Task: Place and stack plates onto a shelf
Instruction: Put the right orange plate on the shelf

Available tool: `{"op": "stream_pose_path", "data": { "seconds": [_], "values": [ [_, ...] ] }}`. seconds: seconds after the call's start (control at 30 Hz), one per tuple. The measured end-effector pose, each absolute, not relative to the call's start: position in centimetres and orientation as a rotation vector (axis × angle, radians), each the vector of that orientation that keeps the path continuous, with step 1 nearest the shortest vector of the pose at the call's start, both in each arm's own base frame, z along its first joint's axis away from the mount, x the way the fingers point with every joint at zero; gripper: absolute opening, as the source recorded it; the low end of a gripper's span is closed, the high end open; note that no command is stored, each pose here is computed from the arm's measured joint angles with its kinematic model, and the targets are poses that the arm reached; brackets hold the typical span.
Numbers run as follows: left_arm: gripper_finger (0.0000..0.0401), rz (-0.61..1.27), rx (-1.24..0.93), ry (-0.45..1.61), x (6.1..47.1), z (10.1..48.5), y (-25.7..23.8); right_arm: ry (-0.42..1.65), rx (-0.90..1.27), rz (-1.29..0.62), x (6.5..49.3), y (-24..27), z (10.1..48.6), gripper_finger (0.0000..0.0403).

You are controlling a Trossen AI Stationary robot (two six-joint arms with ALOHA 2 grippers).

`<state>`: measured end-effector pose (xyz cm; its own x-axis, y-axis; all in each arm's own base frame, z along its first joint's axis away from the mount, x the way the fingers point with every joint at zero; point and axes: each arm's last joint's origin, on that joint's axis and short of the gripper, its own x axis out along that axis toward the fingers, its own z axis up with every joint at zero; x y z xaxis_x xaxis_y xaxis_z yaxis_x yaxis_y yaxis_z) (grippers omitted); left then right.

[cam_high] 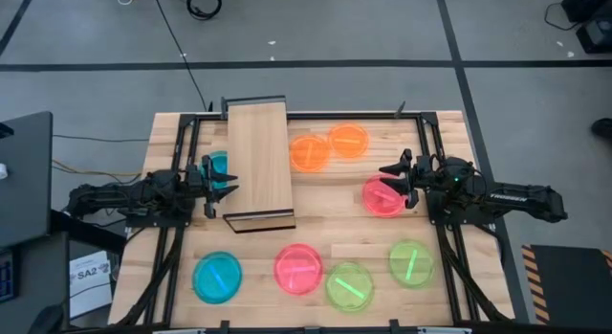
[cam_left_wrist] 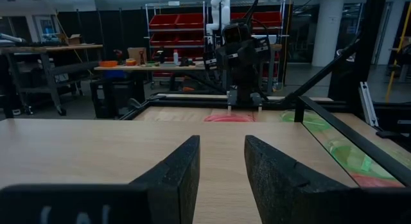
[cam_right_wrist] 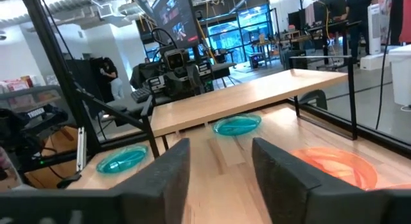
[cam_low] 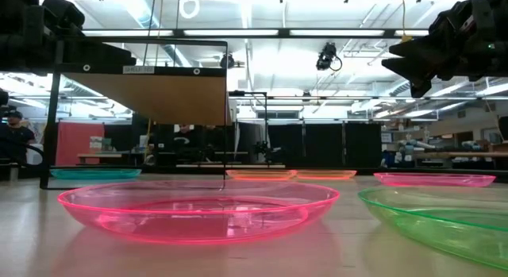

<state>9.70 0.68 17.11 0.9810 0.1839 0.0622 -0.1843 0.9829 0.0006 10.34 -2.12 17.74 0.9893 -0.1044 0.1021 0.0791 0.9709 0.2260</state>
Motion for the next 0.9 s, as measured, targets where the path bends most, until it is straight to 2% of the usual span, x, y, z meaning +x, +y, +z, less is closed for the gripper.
{"op": "stream_pose_path", "data": {
  "seconds": [0.27, 0.4, 0.57, 0.77, 0.9],
  "values": [
    [0.0130, 0.185, 0.006, -0.062, 9.7, 17.1, 0.7, -0.120, 0.251, -0.125, 10.3, -2.2, 17.7, 0.0281],
    [0.0130, 0.185, 0.006, -0.062, 9.7, 17.1, 0.7, -0.121, 0.252, -0.136, 10.3, -2.2, 17.7, 0.0313],
    [0.0130, 0.185, 0.006, -0.062, 9.7, 17.1, 0.7, -0.156, 0.255, -0.128, 10.3, -2.2, 18.1, 0.0328],
    [0.0130, 0.186, 0.006, -0.062, 9.7, 17.1, 0.7, -0.273, 0.371, -0.117, 10.1, -2.2, 19.1, 0.0327],
    [0.0130, 0.185, 0.006, -0.062, 9.7, 17.1, 0.7, -0.328, 0.407, -0.212, 9.9, -2.5, 20.0, 0.0320]
  ]
}}
